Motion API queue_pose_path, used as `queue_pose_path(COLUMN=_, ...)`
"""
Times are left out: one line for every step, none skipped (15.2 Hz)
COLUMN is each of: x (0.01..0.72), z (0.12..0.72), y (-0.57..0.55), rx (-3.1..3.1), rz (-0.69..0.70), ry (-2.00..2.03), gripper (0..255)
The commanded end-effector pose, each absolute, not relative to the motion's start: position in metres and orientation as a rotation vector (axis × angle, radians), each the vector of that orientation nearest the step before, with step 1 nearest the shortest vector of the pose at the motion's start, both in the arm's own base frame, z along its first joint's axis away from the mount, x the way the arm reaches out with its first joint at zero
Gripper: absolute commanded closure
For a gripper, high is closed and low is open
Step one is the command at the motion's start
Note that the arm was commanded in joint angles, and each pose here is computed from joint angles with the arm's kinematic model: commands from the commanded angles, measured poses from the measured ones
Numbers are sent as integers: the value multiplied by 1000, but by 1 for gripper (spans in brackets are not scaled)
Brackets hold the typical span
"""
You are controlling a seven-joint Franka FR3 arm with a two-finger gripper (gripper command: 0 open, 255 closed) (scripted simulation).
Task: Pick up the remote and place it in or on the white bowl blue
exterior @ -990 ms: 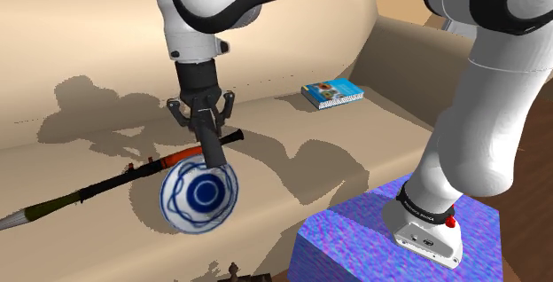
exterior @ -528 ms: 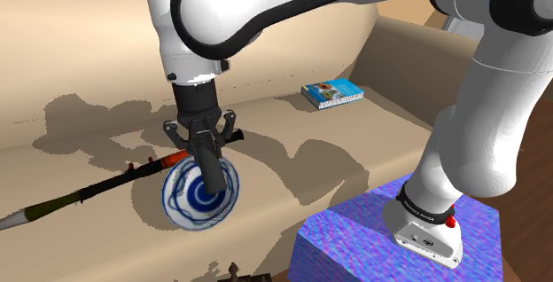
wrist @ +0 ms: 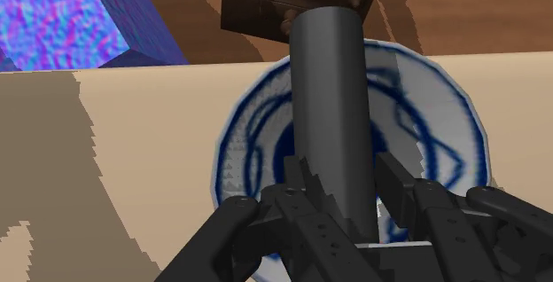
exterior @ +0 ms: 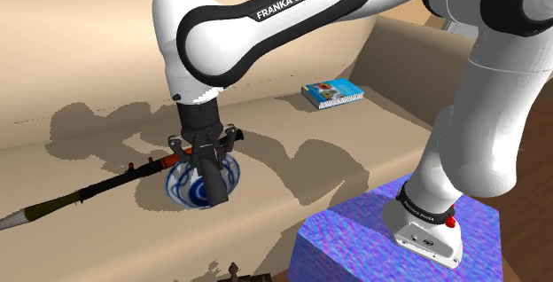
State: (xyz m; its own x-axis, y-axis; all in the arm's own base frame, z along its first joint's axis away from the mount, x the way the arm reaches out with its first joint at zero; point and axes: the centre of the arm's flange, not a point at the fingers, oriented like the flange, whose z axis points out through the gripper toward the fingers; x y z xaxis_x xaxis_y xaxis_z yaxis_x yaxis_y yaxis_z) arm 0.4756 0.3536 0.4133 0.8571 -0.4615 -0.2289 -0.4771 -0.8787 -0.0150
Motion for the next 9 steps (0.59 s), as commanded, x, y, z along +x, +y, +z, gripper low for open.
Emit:
queue_pose_path(x=476, z=411, y=354, rx=-2958, rz=337, ry=748, gripper=255)
queue_pose_path(x=476, z=411, y=354, rx=-2958, rz=337, ry=748, gripper=255)
queue_pose_path(x=476, z=411, y=354, rx=-2958, rz=337, ry=748, gripper=255)
queue_pose_path(x=476, z=411, y=354, rx=-2958, rz=337, ry=748, gripper=255)
queue_pose_path(x=476, z=411, y=354, rx=-2958, rz=337, ry=748, gripper=255)
queue_pose_path(x=476, z=411, y=354, rx=-2958, rz=337, ry=748, gripper=255)
queue_pose_path(x=476, z=411, y=354, rx=-2958, rz=337, ry=748, gripper=0)
queue_pose_path(x=476, z=411, y=354, rx=-2958, rz=337, ry=748, gripper=0)
queue_pose_path(x=476, z=411, y=354, rx=-2958, rz=337, ry=748, gripper=0)
